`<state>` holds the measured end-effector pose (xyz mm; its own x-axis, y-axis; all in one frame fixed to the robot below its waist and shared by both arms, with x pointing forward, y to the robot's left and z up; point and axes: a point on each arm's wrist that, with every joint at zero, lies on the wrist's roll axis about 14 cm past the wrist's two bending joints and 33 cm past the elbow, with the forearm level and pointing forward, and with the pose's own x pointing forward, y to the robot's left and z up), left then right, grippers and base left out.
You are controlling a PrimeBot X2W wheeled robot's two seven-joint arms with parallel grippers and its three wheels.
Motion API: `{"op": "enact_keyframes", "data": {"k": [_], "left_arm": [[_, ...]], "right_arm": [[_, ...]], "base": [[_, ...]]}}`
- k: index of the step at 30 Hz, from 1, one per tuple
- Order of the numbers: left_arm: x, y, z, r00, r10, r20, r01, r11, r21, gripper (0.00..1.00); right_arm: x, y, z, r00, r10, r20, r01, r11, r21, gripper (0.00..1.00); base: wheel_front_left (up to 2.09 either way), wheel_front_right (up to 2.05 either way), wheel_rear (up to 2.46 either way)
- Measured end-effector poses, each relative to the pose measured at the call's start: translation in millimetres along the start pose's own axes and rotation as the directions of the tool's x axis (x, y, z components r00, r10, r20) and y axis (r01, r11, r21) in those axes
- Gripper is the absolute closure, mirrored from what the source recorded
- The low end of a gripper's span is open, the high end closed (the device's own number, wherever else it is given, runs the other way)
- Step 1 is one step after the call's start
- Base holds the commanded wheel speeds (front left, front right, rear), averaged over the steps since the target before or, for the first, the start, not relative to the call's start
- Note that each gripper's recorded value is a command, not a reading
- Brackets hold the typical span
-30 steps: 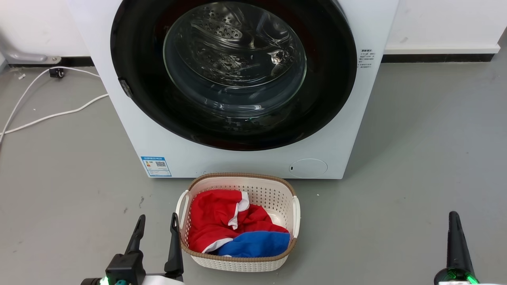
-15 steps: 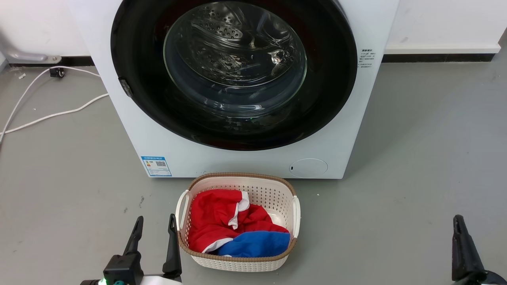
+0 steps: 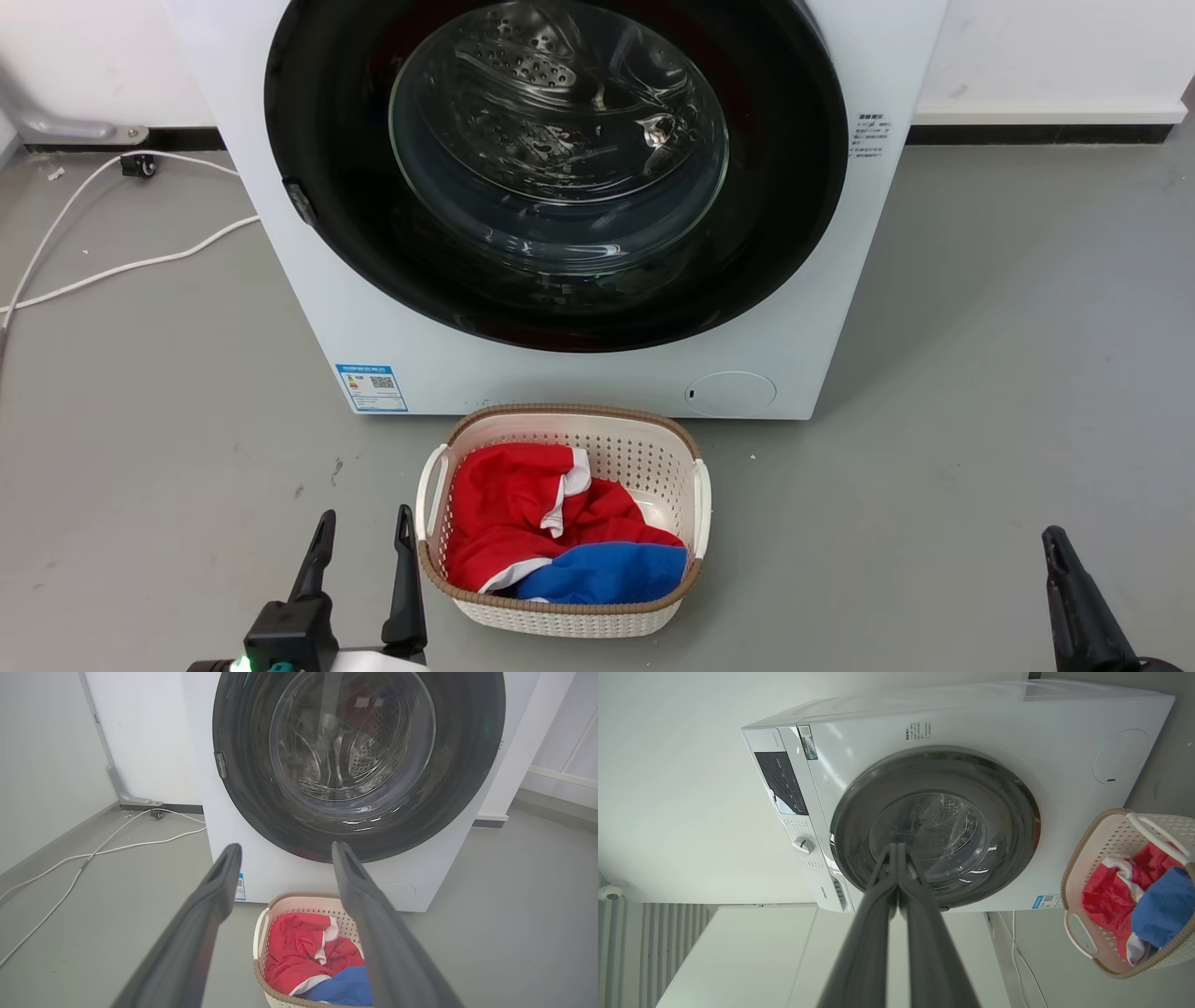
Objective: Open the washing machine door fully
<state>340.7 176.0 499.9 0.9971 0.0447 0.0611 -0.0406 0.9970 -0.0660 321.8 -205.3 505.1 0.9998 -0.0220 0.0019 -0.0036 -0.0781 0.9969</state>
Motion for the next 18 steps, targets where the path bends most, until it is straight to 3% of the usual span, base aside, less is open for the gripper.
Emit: {"op": "enact_keyframes", "data": {"k": [8, 18], "left_arm": [[3.0, 0.9, -2.7, 1.000, 0.005, -0.009, -0.005, 1.000, 0.005, 0.00], [27.7, 3.6, -2.9, 1.000, 0.016, -0.001, -0.016, 0.999, 0.048, 0.00]], "right_arm": [[22.7, 13.1, 15.2, 0.998, 0.045, 0.051, -0.044, 0.999, -0.026, 1.00], [105.3, 68.3, 66.1, 0.976, 0.192, 0.103, -0.175, 0.973, -0.149, 1.00]], "base": [[0.00, 0.00, 0.00], [0.00, 0.00, 0.00]]}}
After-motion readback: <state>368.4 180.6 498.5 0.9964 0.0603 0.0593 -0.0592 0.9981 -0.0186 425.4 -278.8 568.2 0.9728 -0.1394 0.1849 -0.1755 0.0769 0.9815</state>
